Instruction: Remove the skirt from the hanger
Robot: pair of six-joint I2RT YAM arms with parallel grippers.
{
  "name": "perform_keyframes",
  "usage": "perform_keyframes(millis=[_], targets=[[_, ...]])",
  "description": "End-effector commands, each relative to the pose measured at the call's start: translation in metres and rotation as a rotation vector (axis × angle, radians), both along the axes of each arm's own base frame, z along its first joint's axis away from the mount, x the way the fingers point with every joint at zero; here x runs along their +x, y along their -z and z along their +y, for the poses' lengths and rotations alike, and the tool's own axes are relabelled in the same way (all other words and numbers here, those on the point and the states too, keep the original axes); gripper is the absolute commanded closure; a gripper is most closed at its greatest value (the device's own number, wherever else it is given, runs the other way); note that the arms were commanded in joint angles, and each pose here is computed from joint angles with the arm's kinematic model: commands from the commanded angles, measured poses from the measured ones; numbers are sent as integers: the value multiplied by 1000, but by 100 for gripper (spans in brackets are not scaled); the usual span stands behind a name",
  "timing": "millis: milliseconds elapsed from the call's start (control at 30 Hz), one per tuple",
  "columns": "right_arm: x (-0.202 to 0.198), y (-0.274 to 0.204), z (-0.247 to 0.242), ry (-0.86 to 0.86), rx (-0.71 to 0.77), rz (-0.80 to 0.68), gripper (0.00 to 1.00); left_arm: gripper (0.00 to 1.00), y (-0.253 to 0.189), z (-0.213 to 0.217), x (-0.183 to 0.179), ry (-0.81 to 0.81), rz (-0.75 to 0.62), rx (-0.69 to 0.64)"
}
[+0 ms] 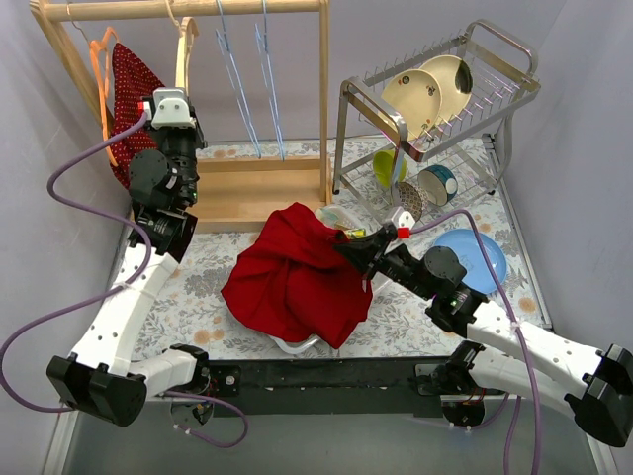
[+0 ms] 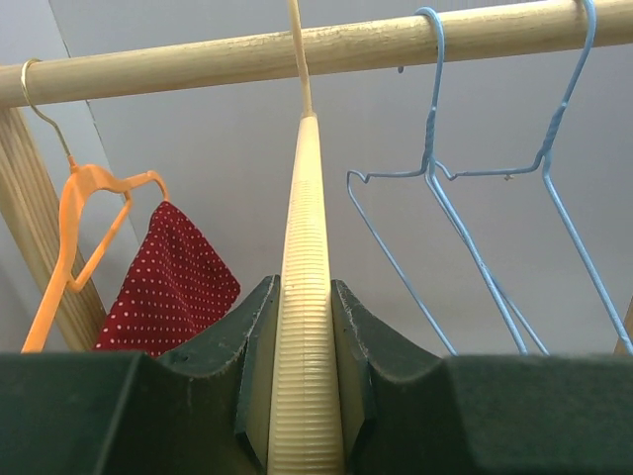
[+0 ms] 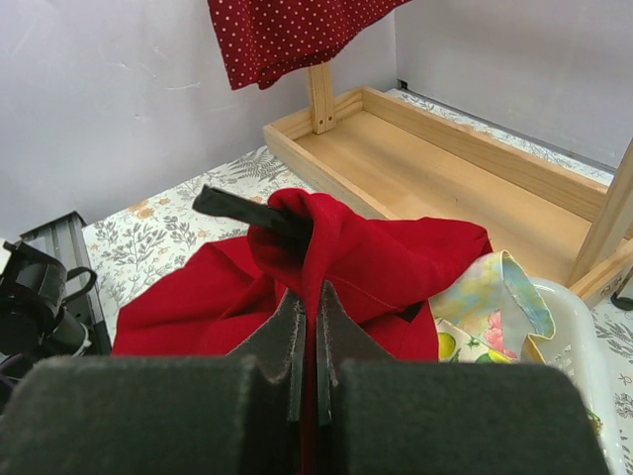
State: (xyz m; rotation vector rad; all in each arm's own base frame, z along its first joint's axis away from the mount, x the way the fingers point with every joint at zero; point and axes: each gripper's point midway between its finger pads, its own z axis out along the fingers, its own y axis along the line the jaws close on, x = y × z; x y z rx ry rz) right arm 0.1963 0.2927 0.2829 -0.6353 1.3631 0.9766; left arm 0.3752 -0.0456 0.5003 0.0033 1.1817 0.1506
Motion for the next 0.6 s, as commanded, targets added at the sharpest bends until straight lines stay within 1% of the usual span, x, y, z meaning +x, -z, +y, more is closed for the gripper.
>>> perform_keyframes(millis=[0, 200, 267, 300, 333, 367, 400, 433, 467, 500, 533, 567], targets=[[-4, -22, -3, -11, 36, -43, 99, 100, -4, -5, 8, 22, -27, 10], [-5, -26, -2, -20, 43, -41, 99, 100, 10, -10, 26, 30, 34, 20], [-3, -25, -1, -12, 34, -24, 99, 100, 18, -11, 27, 36, 68, 19], [0, -31, -3, 8, 44, -16, 99, 100, 20, -12, 25, 44, 77, 15], [3, -23, -3, 23, 14, 31, 99, 100, 22, -13, 23, 55, 83, 3], [6, -23, -4, 43, 1, 56, 99, 95, 28, -15, 22, 73, 108, 5], [11, -23, -6, 74, -13, 78, 99, 87, 29, -15, 17, 81, 113, 0], [16, -22, -7, 104, -59, 118, 99, 62, 32, -17, 16, 95, 127, -9], [20, -19, -8, 122, -86, 136, 99, 47, 41, -19, 14, 109, 167, -5], [25, -16, -11, 159, -116, 154, 99, 38, 44, -20, 12, 118, 181, -11], [30, -6, -12, 179, -168, 187, 99, 26, 44, -21, 7, 131, 187, -29], [32, -2, -13, 196, -190, 202, 99, 22, 54, -23, 3, 150, 233, -20]])
